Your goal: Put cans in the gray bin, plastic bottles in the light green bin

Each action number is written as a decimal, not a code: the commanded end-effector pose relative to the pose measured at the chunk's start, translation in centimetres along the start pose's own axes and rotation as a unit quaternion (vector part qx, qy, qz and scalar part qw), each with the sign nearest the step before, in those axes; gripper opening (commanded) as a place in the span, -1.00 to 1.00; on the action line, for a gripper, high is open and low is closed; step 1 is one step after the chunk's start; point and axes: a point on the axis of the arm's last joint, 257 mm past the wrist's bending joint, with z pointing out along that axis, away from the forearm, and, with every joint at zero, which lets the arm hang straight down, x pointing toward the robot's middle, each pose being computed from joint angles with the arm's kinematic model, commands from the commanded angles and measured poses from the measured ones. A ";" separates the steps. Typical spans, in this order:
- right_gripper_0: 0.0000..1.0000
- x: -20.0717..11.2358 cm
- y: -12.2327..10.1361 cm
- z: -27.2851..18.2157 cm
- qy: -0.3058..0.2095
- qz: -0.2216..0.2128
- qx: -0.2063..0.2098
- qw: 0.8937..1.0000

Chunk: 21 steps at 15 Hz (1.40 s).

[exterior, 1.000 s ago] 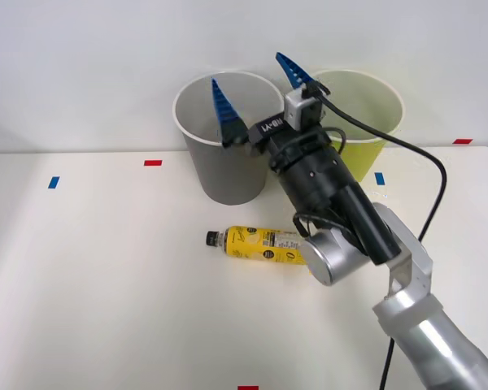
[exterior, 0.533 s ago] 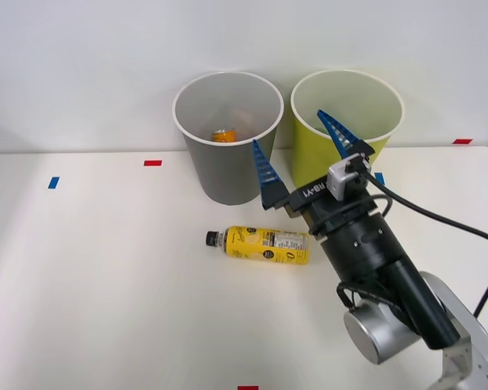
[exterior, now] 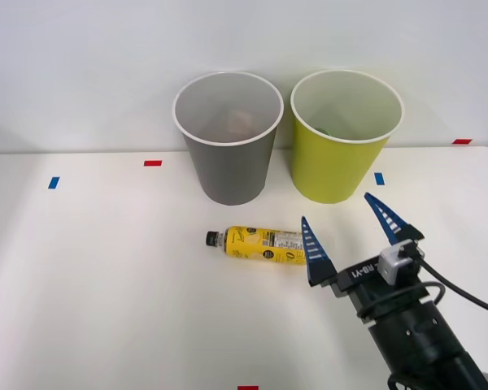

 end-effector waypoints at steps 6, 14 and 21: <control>1.00 5.3 -0.9 -7.8 0.087 0.032 0.050 0.994; 1.00 6.7 -1.6 -10.2 0.117 0.024 0.062 0.991; 1.00 8.9 -2.2 -10.5 0.097 0.035 0.088 0.991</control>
